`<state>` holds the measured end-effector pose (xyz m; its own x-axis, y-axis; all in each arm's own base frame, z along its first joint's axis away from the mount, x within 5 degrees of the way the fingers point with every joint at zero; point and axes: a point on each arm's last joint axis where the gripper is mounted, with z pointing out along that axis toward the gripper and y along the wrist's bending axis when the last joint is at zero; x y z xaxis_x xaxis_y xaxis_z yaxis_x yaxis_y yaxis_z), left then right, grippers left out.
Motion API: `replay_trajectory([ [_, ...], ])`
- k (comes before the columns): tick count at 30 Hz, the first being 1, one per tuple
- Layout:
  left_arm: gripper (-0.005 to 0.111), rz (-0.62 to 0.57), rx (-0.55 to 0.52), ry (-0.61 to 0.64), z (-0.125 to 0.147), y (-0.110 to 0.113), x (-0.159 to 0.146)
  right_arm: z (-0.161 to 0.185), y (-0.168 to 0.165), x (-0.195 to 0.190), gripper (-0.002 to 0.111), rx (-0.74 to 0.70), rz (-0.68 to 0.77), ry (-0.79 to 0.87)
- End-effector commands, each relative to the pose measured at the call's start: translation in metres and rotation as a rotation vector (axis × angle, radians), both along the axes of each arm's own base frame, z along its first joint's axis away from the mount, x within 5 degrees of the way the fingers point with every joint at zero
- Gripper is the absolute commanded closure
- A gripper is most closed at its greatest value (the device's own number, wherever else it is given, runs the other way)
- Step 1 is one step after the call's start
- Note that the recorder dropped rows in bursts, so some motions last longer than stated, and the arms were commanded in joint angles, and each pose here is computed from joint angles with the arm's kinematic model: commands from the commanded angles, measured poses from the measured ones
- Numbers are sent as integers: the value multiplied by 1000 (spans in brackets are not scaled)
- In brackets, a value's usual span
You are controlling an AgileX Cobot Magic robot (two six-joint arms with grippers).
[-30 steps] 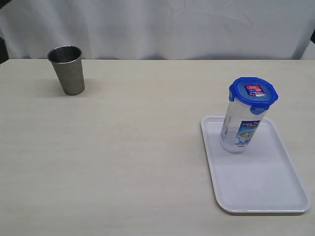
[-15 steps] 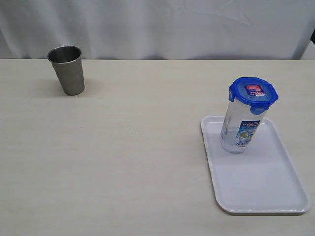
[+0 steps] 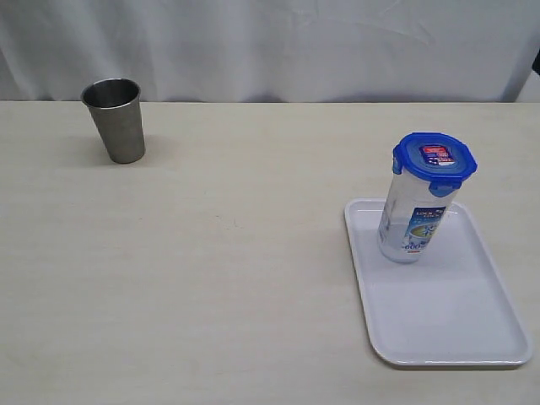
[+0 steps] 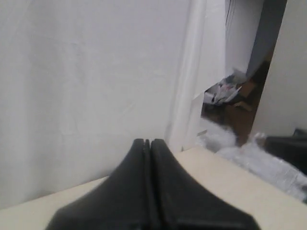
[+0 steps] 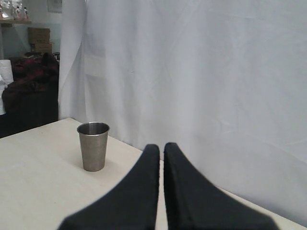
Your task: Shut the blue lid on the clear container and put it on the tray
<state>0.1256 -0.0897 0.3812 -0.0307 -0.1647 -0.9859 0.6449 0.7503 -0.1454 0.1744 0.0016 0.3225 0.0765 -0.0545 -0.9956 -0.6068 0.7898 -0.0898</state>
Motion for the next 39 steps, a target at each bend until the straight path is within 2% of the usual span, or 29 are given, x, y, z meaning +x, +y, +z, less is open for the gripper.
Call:
replay_trajectory([
  [1,107,35,-161,81,3,4,2,-1,0,0,104,8,-5,3],
  [5,107,101,-165,77,3,9,6,-1,0,0,104,8,-5,3],
  [8,107,143,-121,71,-2,12,8,-1,0,0,104,8,-5,3],
  [16,107,179,183,-116,-34,16,1,-1,0,0,104,8,-5,3],
  [19,107,179,254,-193,-43,17,-2,-1,0,0,104,11,-5,5],
  [23,107,183,349,-232,-54,18,-4,-1,0,0,104,11,-5,5],
  [27,107,187,371,-235,-61,19,-4,-1,0,0,104,11,-5,5],
  [39,107,274,325,-285,-96,34,-9,-1,0,0,104,11,-5,5],
])
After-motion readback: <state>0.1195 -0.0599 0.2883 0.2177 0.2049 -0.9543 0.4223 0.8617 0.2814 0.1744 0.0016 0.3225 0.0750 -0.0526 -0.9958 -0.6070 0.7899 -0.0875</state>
